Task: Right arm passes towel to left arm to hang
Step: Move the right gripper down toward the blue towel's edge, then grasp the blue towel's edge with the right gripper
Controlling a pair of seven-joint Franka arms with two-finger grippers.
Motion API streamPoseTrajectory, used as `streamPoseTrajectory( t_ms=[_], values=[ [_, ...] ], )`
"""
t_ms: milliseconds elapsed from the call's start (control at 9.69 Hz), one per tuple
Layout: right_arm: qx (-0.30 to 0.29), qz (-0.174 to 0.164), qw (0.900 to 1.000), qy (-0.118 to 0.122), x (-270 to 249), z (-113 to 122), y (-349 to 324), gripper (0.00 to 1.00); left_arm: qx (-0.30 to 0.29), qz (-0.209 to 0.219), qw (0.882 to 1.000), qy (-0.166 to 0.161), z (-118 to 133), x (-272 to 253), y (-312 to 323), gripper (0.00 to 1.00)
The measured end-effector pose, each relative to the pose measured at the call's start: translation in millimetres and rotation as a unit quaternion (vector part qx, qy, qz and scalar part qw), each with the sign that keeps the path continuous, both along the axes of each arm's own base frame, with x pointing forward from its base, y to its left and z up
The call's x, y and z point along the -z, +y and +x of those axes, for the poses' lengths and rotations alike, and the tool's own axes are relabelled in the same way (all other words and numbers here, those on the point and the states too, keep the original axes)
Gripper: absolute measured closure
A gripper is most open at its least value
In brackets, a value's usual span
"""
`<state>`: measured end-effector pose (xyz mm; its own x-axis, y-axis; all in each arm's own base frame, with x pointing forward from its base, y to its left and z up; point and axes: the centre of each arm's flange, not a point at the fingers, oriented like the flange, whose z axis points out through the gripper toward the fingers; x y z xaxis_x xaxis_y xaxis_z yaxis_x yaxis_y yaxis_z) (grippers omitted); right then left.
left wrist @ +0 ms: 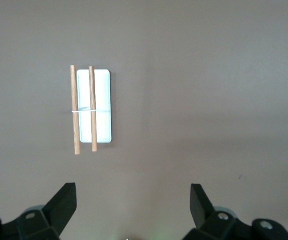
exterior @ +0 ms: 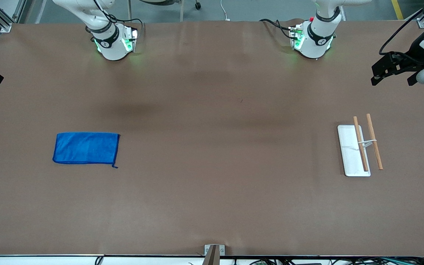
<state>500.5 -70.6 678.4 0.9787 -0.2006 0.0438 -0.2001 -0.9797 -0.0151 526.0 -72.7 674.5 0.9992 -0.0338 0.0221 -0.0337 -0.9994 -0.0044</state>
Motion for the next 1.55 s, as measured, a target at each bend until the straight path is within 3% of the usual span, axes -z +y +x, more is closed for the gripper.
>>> streamPoseTrajectory(
  t_ms=[516,723,929,1135,1548],
  values=[
    [-0.012,0.001,1.0,0.017,16,10,-1,0.0,0.001,-0.001,1.0,0.003,0,3,-1,0.0],
    [-0.029,0.007,0.998,0.056,60,21,-2,0.0,0.001,-0.001,1.0,0.004,0,4,-1,0.0],
    [-0.037,0.01,0.995,0.09,153,49,-6,0.0,0.0,-0.001,1.0,0.004,0,4,0,0.0],
    [-0.058,0.002,0.996,0.07,260,59,-7,0.0,0.0,-0.001,1.0,0.006,1,5,0,0.0],
    [-0.087,-0.012,0.996,0.027,436,40,-6,0.0,-0.002,-0.001,1.0,0.009,3,9,2,0.0]
  ],
)
